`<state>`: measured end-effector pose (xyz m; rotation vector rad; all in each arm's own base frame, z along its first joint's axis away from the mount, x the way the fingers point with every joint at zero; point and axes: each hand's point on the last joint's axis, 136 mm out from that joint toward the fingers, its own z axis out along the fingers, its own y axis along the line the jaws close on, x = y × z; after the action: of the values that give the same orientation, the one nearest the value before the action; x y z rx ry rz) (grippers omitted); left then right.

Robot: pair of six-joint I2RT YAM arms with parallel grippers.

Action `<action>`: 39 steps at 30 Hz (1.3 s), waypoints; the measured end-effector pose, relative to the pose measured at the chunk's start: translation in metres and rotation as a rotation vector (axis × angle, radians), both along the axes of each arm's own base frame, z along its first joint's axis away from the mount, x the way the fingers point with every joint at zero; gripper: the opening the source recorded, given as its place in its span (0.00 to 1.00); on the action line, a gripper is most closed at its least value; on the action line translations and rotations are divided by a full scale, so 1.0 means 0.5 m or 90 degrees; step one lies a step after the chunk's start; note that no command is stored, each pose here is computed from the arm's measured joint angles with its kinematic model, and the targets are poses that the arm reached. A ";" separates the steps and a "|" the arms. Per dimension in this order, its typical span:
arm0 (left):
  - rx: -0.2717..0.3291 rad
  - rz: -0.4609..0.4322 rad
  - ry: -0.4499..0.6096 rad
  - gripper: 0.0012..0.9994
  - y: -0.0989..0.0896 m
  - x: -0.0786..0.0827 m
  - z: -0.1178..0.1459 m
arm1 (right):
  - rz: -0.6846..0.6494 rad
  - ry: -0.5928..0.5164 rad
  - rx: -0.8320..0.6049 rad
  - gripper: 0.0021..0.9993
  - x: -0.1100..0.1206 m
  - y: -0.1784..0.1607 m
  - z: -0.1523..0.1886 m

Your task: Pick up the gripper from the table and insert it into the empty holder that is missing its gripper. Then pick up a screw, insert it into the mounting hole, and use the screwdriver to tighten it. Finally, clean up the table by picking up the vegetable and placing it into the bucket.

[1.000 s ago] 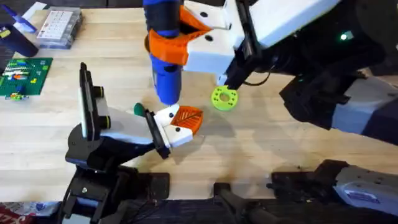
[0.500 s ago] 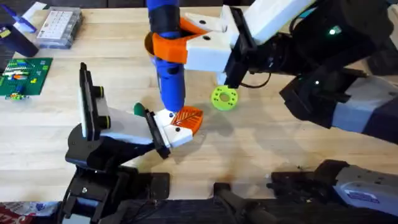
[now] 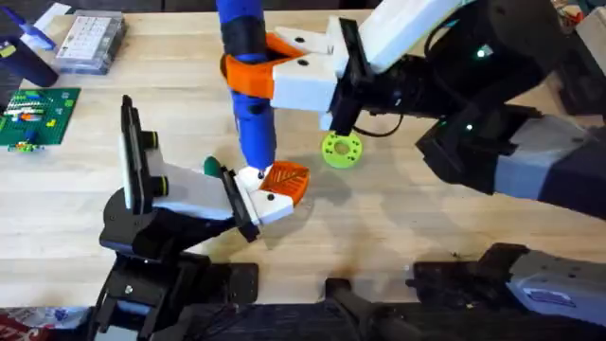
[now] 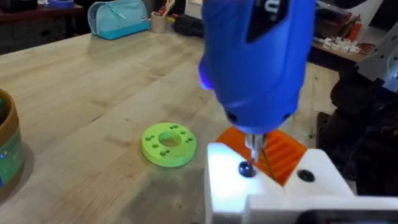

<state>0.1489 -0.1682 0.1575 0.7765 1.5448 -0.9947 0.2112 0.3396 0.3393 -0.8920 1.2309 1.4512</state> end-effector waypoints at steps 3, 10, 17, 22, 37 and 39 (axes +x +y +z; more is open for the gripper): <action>0.000 0.000 0.000 0.02 0.000 0.000 0.000 | -0.001 -0.014 0.003 0.03 -0.006 0.005 0.003; 0.000 0.000 0.000 0.02 0.000 0.000 0.000 | -0.006 -0.034 0.007 0.03 -0.009 0.007 0.007; 0.000 0.000 0.000 0.02 0.000 0.000 0.000 | -0.009 -0.045 0.005 0.04 -0.008 0.007 0.006; 0.000 0.000 0.000 0.02 0.000 0.000 0.000 | -0.010 -0.035 -0.005 0.04 -0.005 0.009 -0.003; 0.000 0.000 0.000 0.02 0.000 0.000 0.000 | -0.013 -0.043 0.000 0.04 -0.008 0.011 0.001; 0.000 0.000 0.000 0.02 0.000 0.000 0.000 | -0.013 -0.056 0.011 0.03 -0.010 0.008 0.011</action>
<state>0.1488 -0.1682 0.1575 0.7770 1.5445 -0.9948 0.2063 0.3437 0.3449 -0.9184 1.1573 1.3898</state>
